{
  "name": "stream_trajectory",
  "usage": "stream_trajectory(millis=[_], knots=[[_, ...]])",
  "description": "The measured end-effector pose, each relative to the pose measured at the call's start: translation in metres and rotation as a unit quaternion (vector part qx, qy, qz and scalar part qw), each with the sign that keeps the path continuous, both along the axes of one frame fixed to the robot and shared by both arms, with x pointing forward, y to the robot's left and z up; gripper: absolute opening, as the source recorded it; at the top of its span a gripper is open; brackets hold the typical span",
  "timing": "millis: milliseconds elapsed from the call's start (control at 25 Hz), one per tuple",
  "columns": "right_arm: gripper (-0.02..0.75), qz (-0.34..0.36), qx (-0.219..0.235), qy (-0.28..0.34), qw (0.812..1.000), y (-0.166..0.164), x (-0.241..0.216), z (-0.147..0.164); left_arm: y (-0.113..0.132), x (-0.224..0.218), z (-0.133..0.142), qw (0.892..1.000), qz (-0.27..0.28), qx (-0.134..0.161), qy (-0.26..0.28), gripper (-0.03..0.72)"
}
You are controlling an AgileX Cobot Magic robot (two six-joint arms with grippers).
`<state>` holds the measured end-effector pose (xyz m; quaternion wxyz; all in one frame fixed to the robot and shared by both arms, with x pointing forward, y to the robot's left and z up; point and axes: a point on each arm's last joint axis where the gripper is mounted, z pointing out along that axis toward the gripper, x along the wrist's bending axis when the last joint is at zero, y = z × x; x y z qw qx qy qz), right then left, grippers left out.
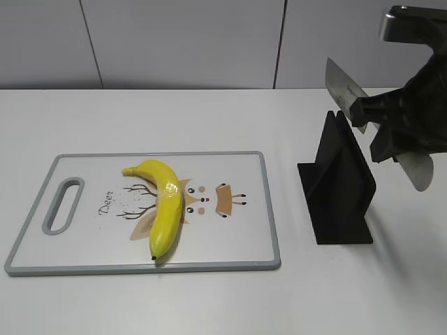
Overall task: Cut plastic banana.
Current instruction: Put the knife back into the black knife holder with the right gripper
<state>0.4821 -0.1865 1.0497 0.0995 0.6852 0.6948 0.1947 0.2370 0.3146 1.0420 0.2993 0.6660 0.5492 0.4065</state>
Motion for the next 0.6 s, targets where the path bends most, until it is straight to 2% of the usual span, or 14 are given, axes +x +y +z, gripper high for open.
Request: stream_trajectory(millis=[360,600], knots=[[0.162,0.004,-0.027,0.029,0.999,0.003,0.009,-0.021,0.0,0.0,0.0,1.0,0.0,-0.001,0.0,0.565],[0.162,-0.001,-0.023,0.052,0.998,0.006,0.012,-0.032,0.0,0.0,0.0,1.0,0.001,-0.001,0.0,0.564]])
